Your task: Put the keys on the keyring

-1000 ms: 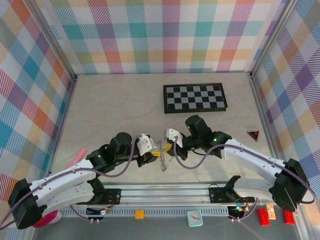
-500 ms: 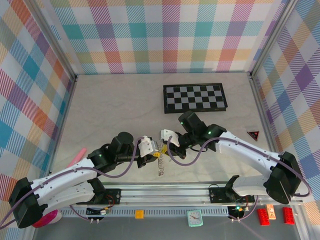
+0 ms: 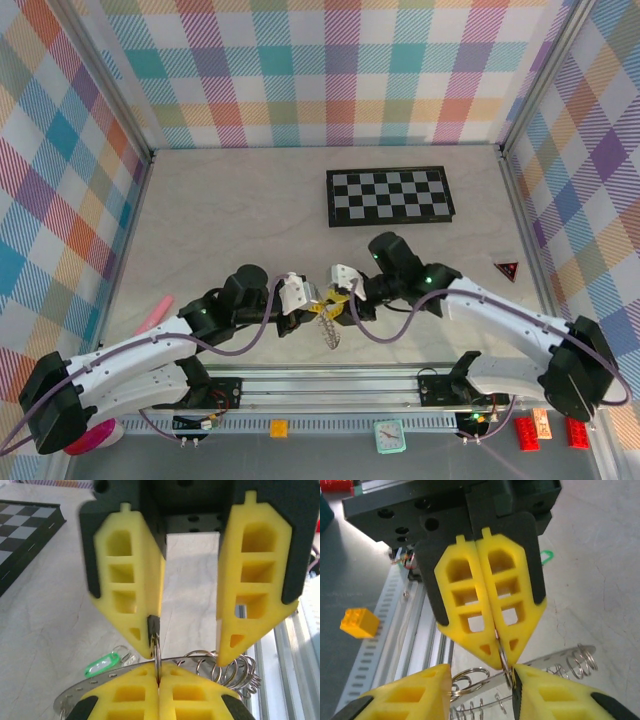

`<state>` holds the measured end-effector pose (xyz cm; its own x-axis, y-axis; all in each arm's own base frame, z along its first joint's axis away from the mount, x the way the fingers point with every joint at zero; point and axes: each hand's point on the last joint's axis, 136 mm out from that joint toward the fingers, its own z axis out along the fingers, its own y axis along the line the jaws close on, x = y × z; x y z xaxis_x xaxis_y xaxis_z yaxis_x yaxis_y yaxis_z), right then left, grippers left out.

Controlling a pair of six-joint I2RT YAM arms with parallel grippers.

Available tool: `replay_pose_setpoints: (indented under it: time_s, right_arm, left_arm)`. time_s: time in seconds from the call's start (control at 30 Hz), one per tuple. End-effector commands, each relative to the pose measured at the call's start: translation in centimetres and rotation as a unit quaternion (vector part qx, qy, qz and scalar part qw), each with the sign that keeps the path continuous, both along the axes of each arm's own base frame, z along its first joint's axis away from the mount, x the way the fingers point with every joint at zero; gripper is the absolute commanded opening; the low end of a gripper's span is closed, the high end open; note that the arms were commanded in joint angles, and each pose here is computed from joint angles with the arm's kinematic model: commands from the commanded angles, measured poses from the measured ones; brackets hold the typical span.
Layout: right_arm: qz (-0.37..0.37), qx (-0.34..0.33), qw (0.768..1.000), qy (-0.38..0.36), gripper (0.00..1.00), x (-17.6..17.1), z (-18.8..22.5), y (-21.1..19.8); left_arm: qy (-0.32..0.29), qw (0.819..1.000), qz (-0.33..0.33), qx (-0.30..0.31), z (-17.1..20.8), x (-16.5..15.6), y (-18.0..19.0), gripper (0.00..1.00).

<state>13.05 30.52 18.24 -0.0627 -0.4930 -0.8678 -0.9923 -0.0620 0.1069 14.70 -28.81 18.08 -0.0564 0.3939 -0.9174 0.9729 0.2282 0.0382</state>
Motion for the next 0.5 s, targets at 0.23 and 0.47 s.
replay_pose_setpoints:
  time_s: [0.23,0.47]
  right_arm:
    - [-0.035,0.150,0.988,-0.033,0.31,0.2,1.9,-1.1]
    - [-0.002,0.153,0.988,0.013,0.27,-0.4,2.0,-0.2]
  left_arm:
    - [-0.017,0.992,-0.014,-0.121,1.8,-1.1,-0.3,0.00]
    - [-0.021,0.992,-0.030,-0.124,1.8,-1.8,-0.2,0.00]
